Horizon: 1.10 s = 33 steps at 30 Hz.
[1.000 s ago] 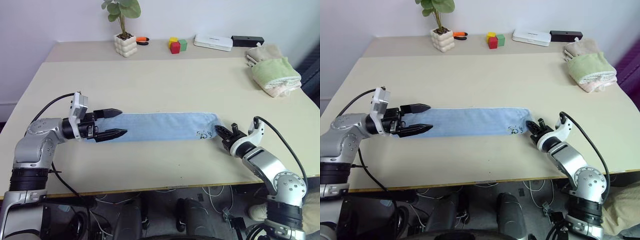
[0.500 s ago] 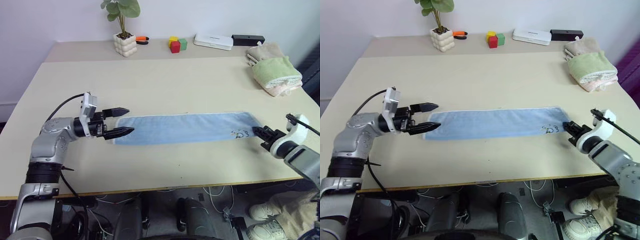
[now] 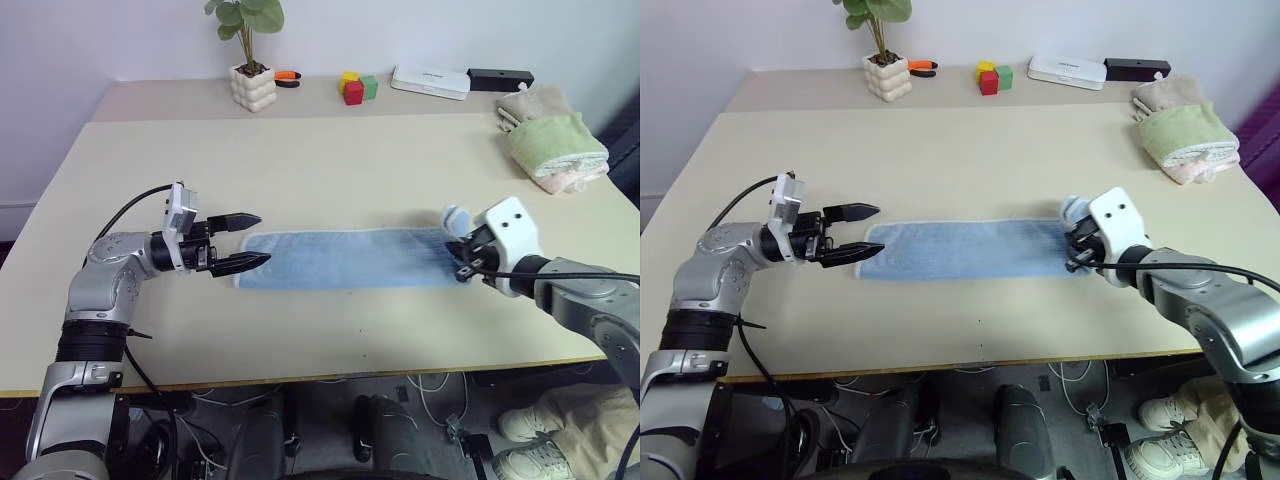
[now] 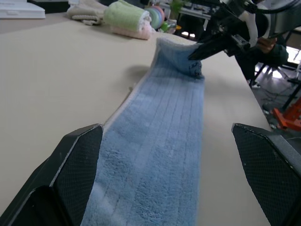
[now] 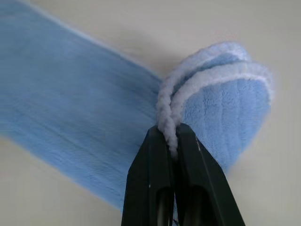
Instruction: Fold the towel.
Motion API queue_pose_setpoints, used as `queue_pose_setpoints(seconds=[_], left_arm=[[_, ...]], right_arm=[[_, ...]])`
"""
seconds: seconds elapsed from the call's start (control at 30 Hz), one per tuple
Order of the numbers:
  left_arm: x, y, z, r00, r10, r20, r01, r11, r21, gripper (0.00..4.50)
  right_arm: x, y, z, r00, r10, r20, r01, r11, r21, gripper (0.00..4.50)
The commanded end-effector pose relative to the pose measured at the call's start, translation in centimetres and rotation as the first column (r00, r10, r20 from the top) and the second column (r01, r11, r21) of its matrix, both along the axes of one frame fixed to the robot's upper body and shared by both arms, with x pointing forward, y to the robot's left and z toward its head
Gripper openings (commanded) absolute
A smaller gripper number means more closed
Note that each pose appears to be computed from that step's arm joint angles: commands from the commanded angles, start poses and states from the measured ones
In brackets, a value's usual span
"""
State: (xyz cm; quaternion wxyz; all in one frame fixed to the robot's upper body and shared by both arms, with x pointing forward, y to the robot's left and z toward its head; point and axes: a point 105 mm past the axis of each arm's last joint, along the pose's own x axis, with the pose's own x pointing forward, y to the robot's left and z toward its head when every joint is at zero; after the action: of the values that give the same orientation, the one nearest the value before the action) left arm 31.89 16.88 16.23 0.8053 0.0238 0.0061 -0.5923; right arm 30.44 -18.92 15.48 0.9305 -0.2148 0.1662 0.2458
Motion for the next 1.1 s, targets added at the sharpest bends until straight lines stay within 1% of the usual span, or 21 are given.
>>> queue_pose_setpoints(seconds=[0.03, 0.17, 0.33, 0.47, 0.53, 0.67, 0.73, 0.77, 0.87, 0.93, 1.0, 1.03, 1.1], left_arm=[[-0.4, 0.0, 1.1, 0.999, 0.000, 0.044, 0.000, 1.000, 0.005, 4.50], [-0.5, 0.0, 1.2, 0.999, 0.010, 0.045, -0.010, 1.000, 0.003, 4.50], [-1.0, 0.1, 1.2, 0.998, 0.032, 0.049, -0.032, 0.999, -0.006, 4.50], [-1.3, 0.3, 1.1, 0.998, 0.050, 0.049, -0.049, 0.999, -0.006, 4.50], [-1.4, 0.4, 1.1, 0.997, 0.057, 0.050, -0.057, 0.998, -0.005, 4.50], [-1.7, 0.7, 1.2, 0.996, 0.075, 0.052, -0.075, 0.997, -0.004, 4.50], [-1.8, 0.8, 1.2, 0.996, 0.080, 0.049, -0.080, 0.997, -0.004, 4.50], [-1.8, 0.9, 1.2, 0.995, 0.082, 0.048, -0.082, 0.997, -0.003, 4.50], [-2.0, 1.0, 1.1, 0.995, 0.090, 0.046, -0.090, 0.996, -0.001, 4.50], [-2.0, 1.1, 1.1, 0.995, 0.093, 0.045, -0.093, 0.996, -0.001, 4.50], [-1.9, 1.2, 1.2, 0.995, 0.094, 0.045, -0.094, 0.996, -0.002, 4.50], [-1.8, 1.2, 1.2, 0.995, 0.094, 0.044, -0.094, 0.996, -0.002, 4.50], [-1.7, 1.2, 1.2, 0.995, 0.093, 0.043, -0.093, 0.996, -0.002, 4.50]], right_arm=[[-0.1, 2.0, 0.7, 0.993, 0.108, 0.053, -0.104, 0.992, -0.075, 0.03], [0.1, 4.1, 0.4, 0.982, 0.179, 0.052, -0.175, 0.982, -0.072, 0.03], [0.4, 5.9, -0.2, 0.975, 0.219, 0.042, -0.217, 0.975, -0.051, 0.03], [0.4, 6.9, -0.5, 0.970, 0.242, 0.026, -0.242, 0.970, -0.024, 0.03], [0.4, 7.3, -0.9, 0.965, 0.263, 0.014, -0.262, 0.965, -0.027, 0.03], [0.3, 8.2, -1.8, 0.956, 0.291, -0.027, -0.291, 0.957, 0.010, 0.03], [0.5, 8.2, -2.1, 0.954, 0.300, -0.020, -0.301, 0.953, -0.023, 0.60], [0.5, 8.3, -2.3, 0.954, 0.299, -0.026, -0.300, 0.954, -0.011, 0.86], [0.3, 8.5, -2.5, 0.948, 0.317, -0.034, -0.317, 0.948, -0.002, 2.21], [0.2, 8.5, -2.4, 0.945, 0.325, -0.037, -0.325, 0.946, -0.006, 3.36], [0.4, 8.3, -1.9, 0.947, 0.320, -0.021, -0.320, 0.947, 0.008, 4.33], [0.5, 8.5, -0.3, 0.940, 0.340, 0.038, -0.342, 0.938, 0.062, 4.43], [0.5, 8.5, 2.0, 0.926, 0.358, 0.120, -0.372, 0.920, 0.125, 4.43]])
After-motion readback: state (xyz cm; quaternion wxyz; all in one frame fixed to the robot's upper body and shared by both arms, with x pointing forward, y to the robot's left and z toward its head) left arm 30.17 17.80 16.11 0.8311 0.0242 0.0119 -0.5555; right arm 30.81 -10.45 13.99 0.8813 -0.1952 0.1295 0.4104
